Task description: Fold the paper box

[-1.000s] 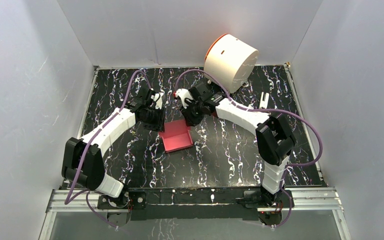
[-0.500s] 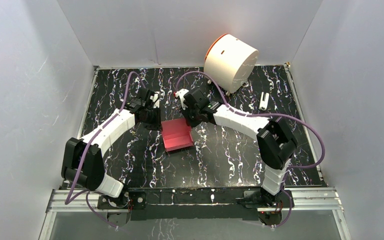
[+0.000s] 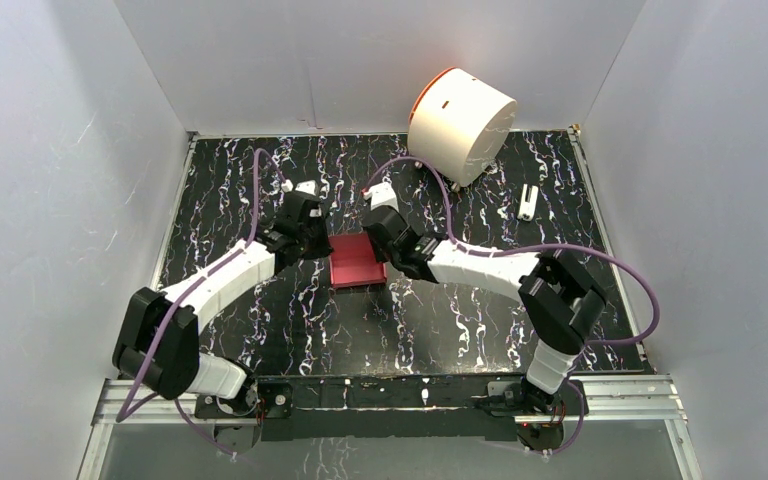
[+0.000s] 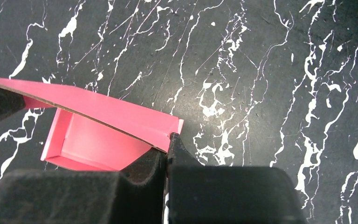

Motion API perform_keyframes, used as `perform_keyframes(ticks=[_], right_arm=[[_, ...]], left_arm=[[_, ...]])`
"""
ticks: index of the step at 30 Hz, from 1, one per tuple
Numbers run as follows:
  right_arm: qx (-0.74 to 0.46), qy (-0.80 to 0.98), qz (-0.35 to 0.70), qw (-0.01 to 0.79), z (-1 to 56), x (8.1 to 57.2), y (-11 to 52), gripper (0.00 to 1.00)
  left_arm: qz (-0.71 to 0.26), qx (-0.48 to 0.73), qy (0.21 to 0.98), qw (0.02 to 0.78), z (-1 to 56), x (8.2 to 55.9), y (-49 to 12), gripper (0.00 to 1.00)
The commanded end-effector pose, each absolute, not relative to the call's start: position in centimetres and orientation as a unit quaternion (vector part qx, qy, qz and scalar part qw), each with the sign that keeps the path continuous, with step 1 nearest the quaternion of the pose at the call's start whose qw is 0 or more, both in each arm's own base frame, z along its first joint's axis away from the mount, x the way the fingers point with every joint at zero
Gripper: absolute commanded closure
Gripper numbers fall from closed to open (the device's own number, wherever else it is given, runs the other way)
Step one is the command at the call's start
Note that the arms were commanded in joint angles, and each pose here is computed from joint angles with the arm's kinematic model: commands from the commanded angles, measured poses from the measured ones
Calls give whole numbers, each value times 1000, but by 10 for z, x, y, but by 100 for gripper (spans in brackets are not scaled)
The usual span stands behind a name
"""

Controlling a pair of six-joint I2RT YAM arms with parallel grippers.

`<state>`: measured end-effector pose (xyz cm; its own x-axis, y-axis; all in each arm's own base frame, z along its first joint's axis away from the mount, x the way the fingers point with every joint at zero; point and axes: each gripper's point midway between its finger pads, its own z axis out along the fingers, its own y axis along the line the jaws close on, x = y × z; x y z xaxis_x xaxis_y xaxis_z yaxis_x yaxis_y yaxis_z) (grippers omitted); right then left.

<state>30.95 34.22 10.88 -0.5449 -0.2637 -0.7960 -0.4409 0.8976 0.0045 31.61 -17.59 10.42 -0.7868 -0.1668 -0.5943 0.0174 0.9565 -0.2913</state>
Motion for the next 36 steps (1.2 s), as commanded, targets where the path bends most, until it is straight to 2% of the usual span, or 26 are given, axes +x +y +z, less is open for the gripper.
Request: perform_keyframes(ticks=[1, 12, 36], right_arm=[[-114, 840, 182, 498, 143, 311, 370, 100], [-65, 848, 197, 488, 121, 295, 372, 100], [-62, 859, 150, 486, 61, 252, 353, 100]], left_arm=[[-198, -77, 892, 400, 135, 326, -197, 100], [-212, -105, 883, 406, 112, 310, -193, 100], [-198, -113, 894, 386, 57, 259, -169, 98]])
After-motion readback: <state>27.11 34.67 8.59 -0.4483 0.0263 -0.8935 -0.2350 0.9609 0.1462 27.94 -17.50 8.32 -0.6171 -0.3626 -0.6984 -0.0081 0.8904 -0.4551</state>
